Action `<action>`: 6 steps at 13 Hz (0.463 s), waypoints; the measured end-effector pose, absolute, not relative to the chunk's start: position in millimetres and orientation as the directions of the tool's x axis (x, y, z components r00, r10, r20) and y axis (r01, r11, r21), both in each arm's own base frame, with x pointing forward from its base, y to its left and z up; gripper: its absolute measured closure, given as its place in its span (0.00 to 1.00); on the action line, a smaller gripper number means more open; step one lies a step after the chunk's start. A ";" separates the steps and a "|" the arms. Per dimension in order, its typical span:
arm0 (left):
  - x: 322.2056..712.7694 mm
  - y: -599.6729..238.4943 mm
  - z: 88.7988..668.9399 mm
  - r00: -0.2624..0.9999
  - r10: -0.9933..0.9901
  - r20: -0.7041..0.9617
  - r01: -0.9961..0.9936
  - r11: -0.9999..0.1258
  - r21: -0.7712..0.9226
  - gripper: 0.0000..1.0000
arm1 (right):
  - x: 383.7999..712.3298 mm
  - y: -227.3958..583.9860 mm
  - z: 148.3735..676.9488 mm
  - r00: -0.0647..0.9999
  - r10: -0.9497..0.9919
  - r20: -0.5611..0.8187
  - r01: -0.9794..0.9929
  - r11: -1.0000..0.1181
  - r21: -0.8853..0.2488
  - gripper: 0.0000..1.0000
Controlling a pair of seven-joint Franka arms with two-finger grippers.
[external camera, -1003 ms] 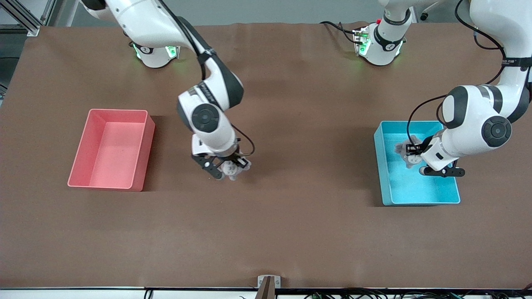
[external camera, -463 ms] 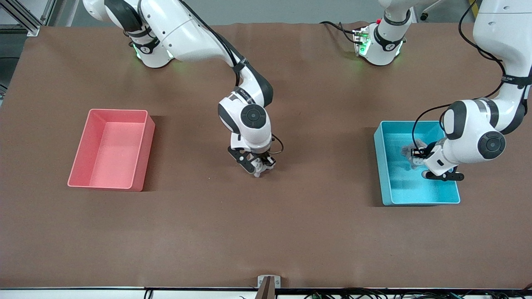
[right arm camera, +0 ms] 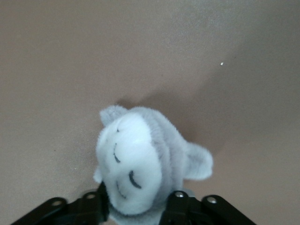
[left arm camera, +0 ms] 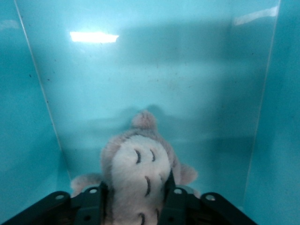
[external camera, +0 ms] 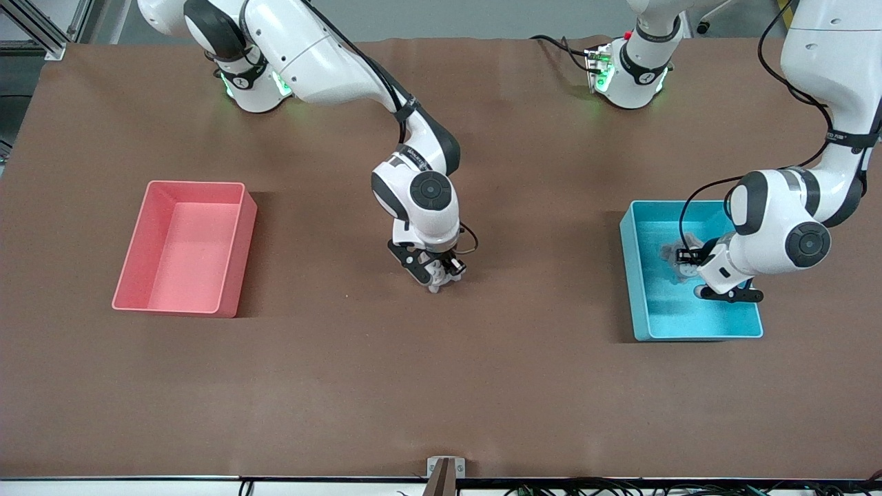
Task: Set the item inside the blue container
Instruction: 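Release the plush into the blue box while the right gripper carries the second plush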
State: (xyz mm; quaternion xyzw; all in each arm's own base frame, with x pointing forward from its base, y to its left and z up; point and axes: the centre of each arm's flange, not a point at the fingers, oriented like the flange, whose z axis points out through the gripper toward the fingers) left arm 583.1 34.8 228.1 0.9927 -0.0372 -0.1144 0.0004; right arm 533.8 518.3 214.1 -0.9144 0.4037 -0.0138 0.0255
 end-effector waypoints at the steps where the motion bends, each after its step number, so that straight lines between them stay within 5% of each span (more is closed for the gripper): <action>1: 585.9 33.9 232.3 0.973 -0.076 -0.218 -0.076 -0.997 0.008 0.40 | 535.4 518.2 216.1 0.682 -0.731 0.017 -0.729 -0.682 -0.062 0.32; 4: 593.2 30.4 249.2 0.979 -0.081 -0.185 -0.082 -0.997 0.003 0.05 | 552.7 508.8 239.6 0.740 -0.671 0.049 -0.668 -0.741 -0.073 0.01; 6: 594.9 23.4 259.3 0.981 -0.093 -0.169 -0.094 -0.996 0.003 0.00 | 571.5 485.1 269.4 0.769 -0.637 0.054 -0.636 -0.771 -0.039 0.00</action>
